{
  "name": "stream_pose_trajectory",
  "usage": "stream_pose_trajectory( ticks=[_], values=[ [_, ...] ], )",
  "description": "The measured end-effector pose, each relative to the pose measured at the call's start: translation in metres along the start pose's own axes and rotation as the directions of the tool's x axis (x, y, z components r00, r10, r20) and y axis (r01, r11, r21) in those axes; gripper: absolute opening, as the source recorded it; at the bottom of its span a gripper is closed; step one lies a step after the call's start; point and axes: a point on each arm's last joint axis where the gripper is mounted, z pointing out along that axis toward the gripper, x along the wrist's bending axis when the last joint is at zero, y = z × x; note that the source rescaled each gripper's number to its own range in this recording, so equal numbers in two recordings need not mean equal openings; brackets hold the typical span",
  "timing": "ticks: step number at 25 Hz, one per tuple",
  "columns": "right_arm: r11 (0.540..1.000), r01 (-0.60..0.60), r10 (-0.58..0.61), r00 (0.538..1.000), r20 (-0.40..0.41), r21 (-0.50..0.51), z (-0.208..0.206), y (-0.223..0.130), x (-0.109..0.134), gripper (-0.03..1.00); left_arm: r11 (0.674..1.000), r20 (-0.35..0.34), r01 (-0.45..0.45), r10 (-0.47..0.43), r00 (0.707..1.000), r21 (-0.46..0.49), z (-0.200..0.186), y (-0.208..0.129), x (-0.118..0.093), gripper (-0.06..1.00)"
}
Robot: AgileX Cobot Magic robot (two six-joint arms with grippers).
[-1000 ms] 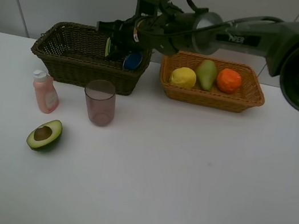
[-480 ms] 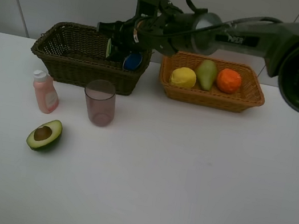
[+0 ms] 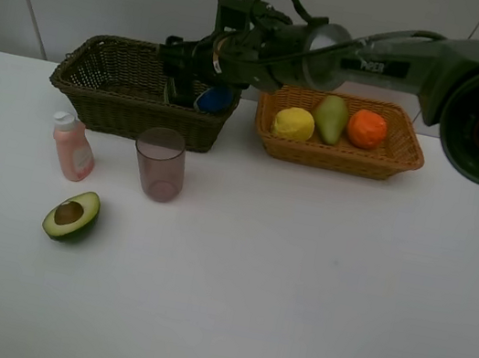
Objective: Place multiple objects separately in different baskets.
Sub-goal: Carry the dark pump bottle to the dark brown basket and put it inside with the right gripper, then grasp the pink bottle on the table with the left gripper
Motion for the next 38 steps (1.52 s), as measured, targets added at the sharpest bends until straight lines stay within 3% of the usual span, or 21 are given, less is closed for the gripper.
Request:
stream_pose_trajectory(
  ticks=[4,18,29,38],
  values=[
    [1.0,0.007,-0.007,1.0,0.004,0.002,0.0,0.0,0.0,0.98,1.0,0.0,0.0,0.0,1.0,0.0,0.0,0.0,0.0,1.0],
    [1.0,0.03,-0.03,0.999,0.021,-0.01,-0.01,0.012,0.001,1.0,1.0,0.0,0.0,0.0,1.0,0.0,0.0,0.0,0.0,1.0],
    [0.995,0.098,-0.099,0.987,0.124,0.012,-0.059,0.053,0.005,1.0,1.0,-0.001,0.0,0.0,1.0,0.0,0.0,0.0,0.0,1.0],
    [0.989,0.085,-0.11,0.97,0.216,0.125,-0.115,0.078,-0.003,1.0,1.0,-0.001,0.0,0.0,1.0,0.0,0.0,0.0,0.0,1.0]
  ],
)
